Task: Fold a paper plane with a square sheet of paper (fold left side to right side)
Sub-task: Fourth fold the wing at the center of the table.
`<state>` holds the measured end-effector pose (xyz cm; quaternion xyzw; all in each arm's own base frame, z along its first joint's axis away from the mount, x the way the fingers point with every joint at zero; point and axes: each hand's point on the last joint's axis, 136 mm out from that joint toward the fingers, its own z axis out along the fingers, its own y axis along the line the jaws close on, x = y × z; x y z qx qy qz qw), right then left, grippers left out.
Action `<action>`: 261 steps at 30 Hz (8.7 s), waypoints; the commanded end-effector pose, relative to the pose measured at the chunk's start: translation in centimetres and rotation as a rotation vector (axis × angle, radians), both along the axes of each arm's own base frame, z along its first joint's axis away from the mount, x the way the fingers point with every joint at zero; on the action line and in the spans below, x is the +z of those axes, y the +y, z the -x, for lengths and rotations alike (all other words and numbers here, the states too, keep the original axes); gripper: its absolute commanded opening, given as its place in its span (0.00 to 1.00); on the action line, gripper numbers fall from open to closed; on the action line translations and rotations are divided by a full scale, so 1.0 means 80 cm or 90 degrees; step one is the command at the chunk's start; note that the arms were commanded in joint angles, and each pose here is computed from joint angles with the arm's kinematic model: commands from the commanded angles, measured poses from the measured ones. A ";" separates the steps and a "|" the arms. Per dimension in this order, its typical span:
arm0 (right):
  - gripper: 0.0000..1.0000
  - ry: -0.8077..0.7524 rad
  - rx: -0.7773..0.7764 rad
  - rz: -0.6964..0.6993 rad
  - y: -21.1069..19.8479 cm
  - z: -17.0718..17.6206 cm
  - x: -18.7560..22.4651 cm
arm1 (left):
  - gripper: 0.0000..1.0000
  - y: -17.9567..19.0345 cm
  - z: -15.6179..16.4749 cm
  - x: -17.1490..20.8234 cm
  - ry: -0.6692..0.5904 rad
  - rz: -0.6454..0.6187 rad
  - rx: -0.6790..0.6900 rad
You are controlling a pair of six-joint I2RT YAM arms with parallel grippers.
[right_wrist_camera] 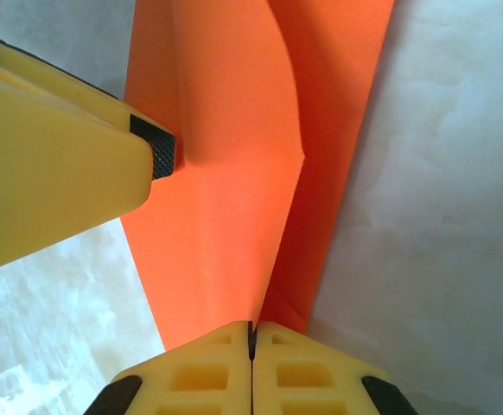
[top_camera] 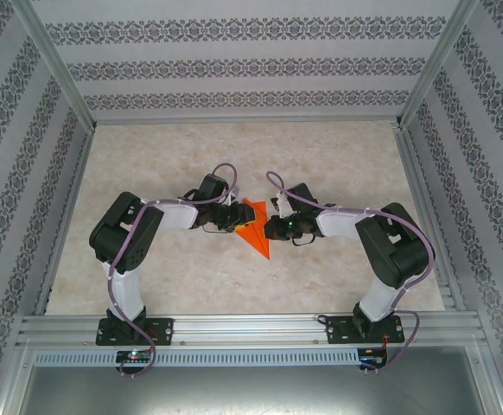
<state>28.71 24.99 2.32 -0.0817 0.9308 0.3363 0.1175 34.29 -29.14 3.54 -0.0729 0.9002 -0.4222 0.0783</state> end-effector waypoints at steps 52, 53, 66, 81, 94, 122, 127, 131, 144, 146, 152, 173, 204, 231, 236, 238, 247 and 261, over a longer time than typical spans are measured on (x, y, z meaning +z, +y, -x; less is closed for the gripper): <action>0.06 0.050 0.032 0.114 -0.019 0.021 -0.037 | 0.16 -0.026 -0.008 -0.042 0.004 -0.051 -0.076; 0.06 0.049 0.032 0.113 -0.018 0.020 -0.035 | 0.16 -0.023 -0.006 -0.046 0.007 -0.055 -0.075; 0.34 -0.029 0.008 0.065 -0.020 0.004 0.044 | 0.15 -0.009 0.012 -0.062 0.023 -0.080 -0.073; 0.25 0.059 0.079 -0.044 0.044 0.054 0.025 | 0.14 -0.010 0.011 -0.058 0.017 -0.078 -0.074; 0.24 0.092 0.078 -0.007 0.030 0.070 -0.007 | 0.14 -0.009 0.010 -0.057 0.016 -0.081 -0.073; 0.16 0.151 0.061 0.032 -0.005 0.126 -0.031 | 0.13 0.001 0.006 -0.064 0.022 -0.096 -0.063; 0.14 0.160 0.056 0.036 -0.014 0.137 -0.035 | 0.13 0.002 0.005 -0.064 0.023 -0.098 -0.061; 0.13 0.160 0.054 0.035 -0.018 0.142 -0.032 | 0.13 0.002 0.005 -0.064 0.023 -0.098 -0.062; 0.05 0.052 0.040 -0.063 0.003 0.089 0.069 | 0.13 -0.004 0.005 -0.057 0.014 -0.089 -0.066; 0.05 0.049 0.025 -0.063 0.007 0.071 0.066 | 0.13 -0.005 0.005 -0.056 0.014 -0.087 -0.066; 0.05 0.058 -0.003 -0.034 0.016 0.036 0.035 | 0.13 -0.008 0.005 -0.055 0.013 -0.086 -0.070; 0.00 0.185 -0.035 0.163 -0.053 0.085 -0.062 | 0.20 -0.026 -0.005 0.032 -0.098 -0.024 -0.095; 0.00 0.194 -0.012 0.196 -0.053 0.092 -0.066 | 0.07 -0.026 0.030 -0.043 -0.039 -0.038 -0.086; 0.00 0.207 0.001 0.218 -0.058 0.105 -0.073 | 0.07 0.075 -0.114 -0.049 -0.069 -0.073 -0.014; 0.00 0.205 0.002 0.211 -0.054 0.104 -0.071 | 0.08 0.087 -0.131 -0.043 -0.073 -0.069 -0.006; 0.00 0.200 0.002 0.203 -0.049 0.102 -0.069 | 0.10 0.089 -0.136 -0.037 -0.077 -0.060 -0.005; 0.14 0.100 -0.016 0.079 -0.007 0.060 -0.020 | 0.26 0.098 -0.141 0.038 -0.140 -0.030 0.008; 0.67 -0.196 -0.140 0.005 -0.057 -0.019 0.117 | 0.42 0.064 -0.023 0.059 -0.113 0.031 0.029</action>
